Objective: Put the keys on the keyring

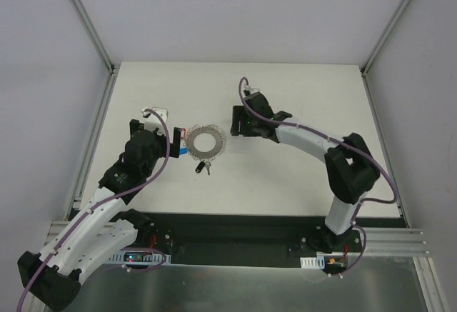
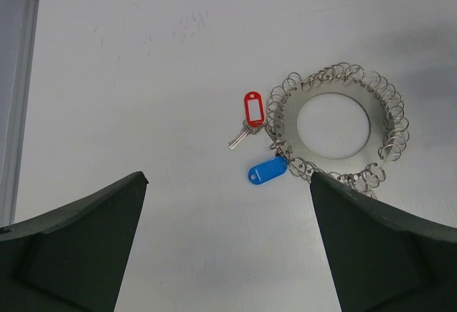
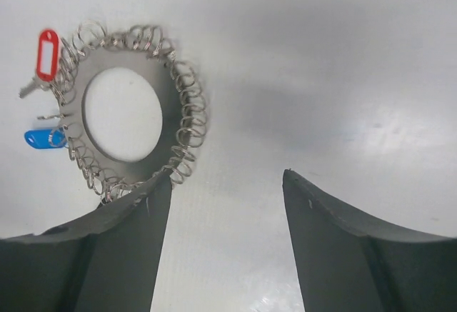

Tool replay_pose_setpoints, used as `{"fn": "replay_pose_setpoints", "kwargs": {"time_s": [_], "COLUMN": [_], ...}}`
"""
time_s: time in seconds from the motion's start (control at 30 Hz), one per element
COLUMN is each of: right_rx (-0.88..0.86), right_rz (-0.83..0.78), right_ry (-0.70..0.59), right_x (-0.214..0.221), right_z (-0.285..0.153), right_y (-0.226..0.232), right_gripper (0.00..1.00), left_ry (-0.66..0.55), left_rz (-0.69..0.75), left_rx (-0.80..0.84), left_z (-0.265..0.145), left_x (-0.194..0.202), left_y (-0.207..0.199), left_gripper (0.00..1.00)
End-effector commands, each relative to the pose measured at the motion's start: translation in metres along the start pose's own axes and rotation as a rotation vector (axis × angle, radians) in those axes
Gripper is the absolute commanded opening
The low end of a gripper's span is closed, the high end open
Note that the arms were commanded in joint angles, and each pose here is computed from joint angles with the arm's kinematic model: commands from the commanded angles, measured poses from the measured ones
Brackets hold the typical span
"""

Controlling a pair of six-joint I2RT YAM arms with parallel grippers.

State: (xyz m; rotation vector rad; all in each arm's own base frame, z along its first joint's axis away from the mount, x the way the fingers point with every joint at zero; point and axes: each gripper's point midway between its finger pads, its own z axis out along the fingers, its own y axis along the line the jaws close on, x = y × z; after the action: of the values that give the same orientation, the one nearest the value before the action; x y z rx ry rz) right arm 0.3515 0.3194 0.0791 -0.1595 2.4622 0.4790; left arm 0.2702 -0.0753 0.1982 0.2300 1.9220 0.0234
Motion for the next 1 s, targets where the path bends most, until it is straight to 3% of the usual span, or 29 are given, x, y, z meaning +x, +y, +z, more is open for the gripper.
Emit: {"fn": "replay_pose_setpoints", "kwargs": {"time_s": [0.0,0.3,0.4,0.6,0.97], "right_rx": [-0.006,0.162,0.242,0.338,0.412], "right_rz": [0.022,0.091,0.121,0.144,0.126], "right_ry": [-0.222,-0.420,-0.499,-0.600,-0.588], "right_x": [-0.067,-0.087,-0.083,-0.068,-0.041], "right_z": [-0.066,-0.184,-0.223,-0.280,-0.295], "right_y": [-0.028,-0.124,-0.149,-0.179,-0.195], "right_gripper": [0.68,0.85,1.00,0.96,0.96], "left_ry": [-0.036,-0.043,-0.040,-0.040,-0.035], "left_rz": [-0.026,-0.075,-0.081,-0.091,-0.200], "left_rx": [-0.040,-0.133,-0.162,-0.193,-0.247], "left_z": [-0.001,-0.002,-0.003,-0.004,-0.002], "left_x": [-0.008,-0.007,-0.006,-0.003,0.002], "left_y": [0.009,0.037,0.045,0.053,0.068], "left_gripper": [0.99,0.99,0.99,0.99,0.99]}}
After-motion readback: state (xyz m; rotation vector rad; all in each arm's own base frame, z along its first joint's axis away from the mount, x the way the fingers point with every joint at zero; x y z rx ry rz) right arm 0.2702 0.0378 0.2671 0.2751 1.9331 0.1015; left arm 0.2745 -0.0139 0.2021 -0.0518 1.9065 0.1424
